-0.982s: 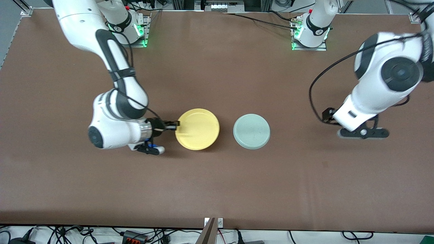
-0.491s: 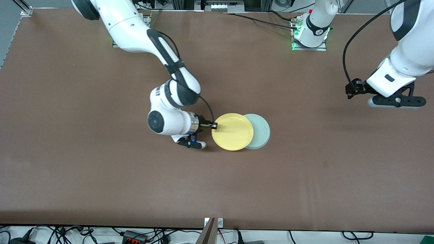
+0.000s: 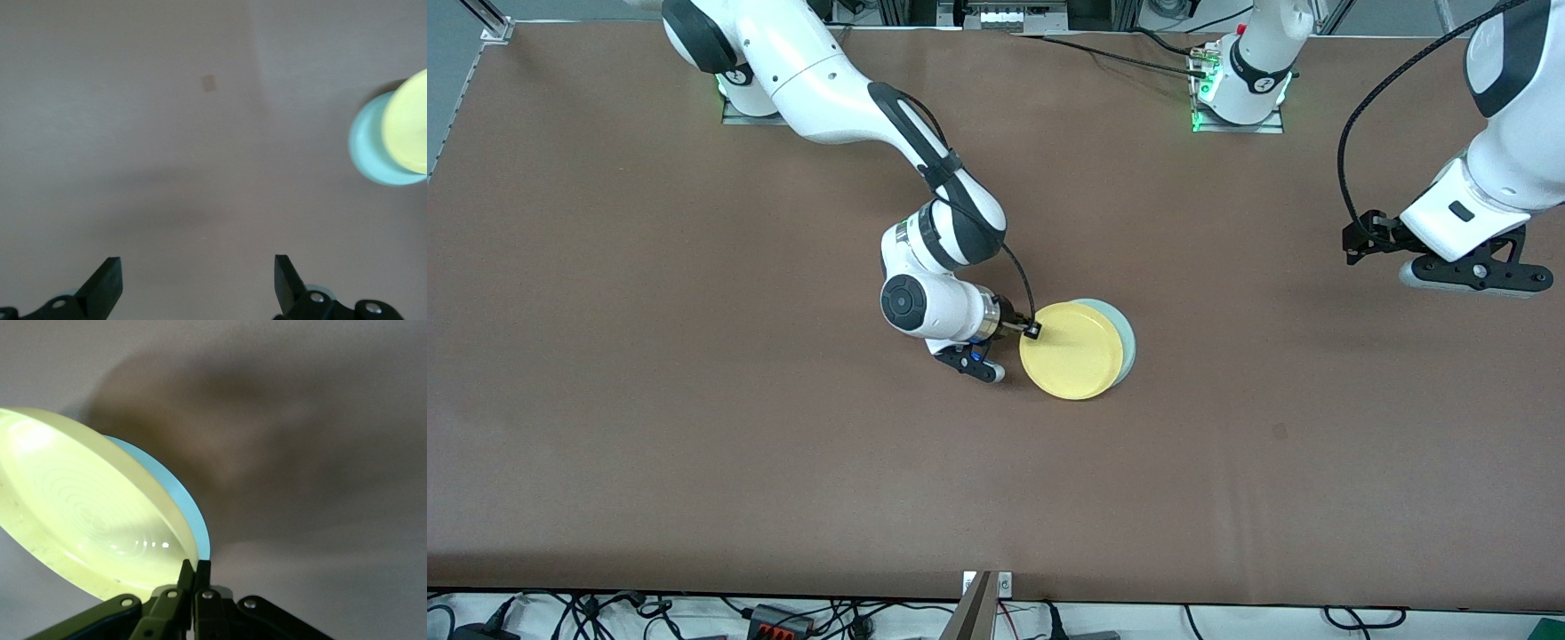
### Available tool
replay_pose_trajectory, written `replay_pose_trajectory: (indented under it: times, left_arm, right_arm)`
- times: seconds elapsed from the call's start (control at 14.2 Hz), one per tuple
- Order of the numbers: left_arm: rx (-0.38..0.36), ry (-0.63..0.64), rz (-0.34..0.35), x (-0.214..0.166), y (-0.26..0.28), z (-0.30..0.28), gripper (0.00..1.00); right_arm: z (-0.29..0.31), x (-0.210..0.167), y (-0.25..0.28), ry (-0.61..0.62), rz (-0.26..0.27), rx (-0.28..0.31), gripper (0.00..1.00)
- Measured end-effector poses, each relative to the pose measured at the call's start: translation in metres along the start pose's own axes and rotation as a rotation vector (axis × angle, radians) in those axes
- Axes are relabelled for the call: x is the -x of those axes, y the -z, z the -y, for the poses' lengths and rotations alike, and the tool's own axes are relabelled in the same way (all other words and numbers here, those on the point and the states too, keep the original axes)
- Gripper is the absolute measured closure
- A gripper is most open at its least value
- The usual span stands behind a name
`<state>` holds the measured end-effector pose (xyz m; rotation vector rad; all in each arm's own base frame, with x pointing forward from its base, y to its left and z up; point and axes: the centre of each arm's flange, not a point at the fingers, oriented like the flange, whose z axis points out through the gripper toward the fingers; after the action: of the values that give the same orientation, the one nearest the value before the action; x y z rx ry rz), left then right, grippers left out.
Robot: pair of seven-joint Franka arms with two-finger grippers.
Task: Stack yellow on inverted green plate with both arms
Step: 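Lower the yellow plate onto the green plate and open the right gripper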
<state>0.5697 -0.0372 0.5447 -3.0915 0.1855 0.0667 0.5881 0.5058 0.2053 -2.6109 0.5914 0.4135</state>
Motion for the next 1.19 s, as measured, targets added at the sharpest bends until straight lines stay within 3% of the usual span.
replay_pose_trajectory:
  times: [0.14, 0.56, 0.91, 1.19]
  left_arm:
    - [0.044, 0.022, 0.0, 0.0, 0.002, -0.001, 0.0]
    - [0.043, 0.044, -0.024, -0.003, 0.015, 0.007, 0.0]
    - [0.04, 0.049, -0.043, 0.01, 0.018, 0.009, 0.0]
    - [0.036, -0.028, -0.043, 0.031, 0.024, 0.018, 0.0]
  right_arm:
    - [0.007, 0.005, -0.004, -0.024, -0.008, -0.013, 0.97]
    - [0.017, 0.017, -0.015, -0.071, -0.015, -0.052, 0.97]
    - [0.016, 0.021, -0.022, -0.09, -0.006, -0.048, 0.97]
    - [0.018, 0.03, -0.031, -0.085, 0.002, -0.038, 0.97]
